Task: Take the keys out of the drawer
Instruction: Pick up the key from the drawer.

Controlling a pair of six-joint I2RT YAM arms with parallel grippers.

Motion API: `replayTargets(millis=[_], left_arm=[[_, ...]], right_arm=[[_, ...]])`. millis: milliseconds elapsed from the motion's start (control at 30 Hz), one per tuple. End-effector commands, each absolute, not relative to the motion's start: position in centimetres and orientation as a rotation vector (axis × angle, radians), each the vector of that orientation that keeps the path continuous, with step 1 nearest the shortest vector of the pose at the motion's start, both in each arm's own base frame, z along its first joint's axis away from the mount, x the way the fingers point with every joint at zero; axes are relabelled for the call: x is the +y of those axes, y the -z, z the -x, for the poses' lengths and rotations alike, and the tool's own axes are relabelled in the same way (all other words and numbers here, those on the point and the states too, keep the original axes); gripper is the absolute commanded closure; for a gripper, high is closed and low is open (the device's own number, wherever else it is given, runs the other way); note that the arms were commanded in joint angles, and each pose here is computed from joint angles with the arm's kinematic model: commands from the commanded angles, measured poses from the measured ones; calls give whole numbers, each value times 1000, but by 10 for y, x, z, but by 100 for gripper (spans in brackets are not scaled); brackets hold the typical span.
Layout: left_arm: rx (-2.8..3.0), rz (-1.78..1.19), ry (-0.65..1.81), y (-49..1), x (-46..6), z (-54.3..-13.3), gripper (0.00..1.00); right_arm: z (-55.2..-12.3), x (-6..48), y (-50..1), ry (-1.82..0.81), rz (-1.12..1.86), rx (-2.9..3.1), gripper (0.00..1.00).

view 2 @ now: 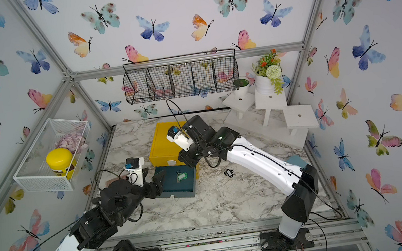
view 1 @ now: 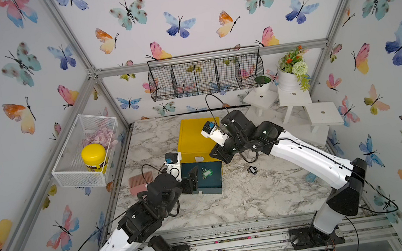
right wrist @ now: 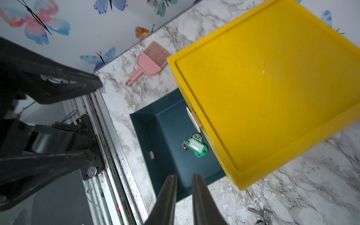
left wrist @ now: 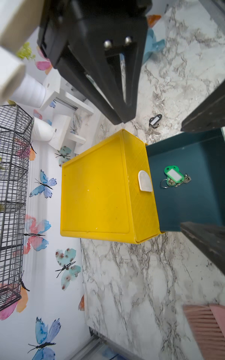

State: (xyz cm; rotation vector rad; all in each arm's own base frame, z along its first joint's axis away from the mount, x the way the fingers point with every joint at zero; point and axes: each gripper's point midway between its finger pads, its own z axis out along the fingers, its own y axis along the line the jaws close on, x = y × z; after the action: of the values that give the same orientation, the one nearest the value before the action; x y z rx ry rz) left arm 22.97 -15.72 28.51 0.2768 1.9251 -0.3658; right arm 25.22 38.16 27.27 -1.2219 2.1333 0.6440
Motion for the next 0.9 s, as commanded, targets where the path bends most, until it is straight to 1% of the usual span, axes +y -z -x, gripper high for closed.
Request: replayTargets(millis=[0,133,333,533,867], left_arm=[[1941,-282,240,-281,-136,-232,20],[1978,-216,247,-272,-119,-229,14],[2040,-232,211,-254,-102,-225,13],[1936,-387,236,-262,-111,-217,13],[1835,-349,253,-278,-99,-206,13]], right_arm=[[-244,390,-261,-575,1350,2034,75],[-240,399,-235,-525,1437,2003,74],[-239,413,-209,-483,1547,1941,74],[-243,419,-184,-444,1615,1954,74],[-244,425,-155,-445,1664,1986,75]])
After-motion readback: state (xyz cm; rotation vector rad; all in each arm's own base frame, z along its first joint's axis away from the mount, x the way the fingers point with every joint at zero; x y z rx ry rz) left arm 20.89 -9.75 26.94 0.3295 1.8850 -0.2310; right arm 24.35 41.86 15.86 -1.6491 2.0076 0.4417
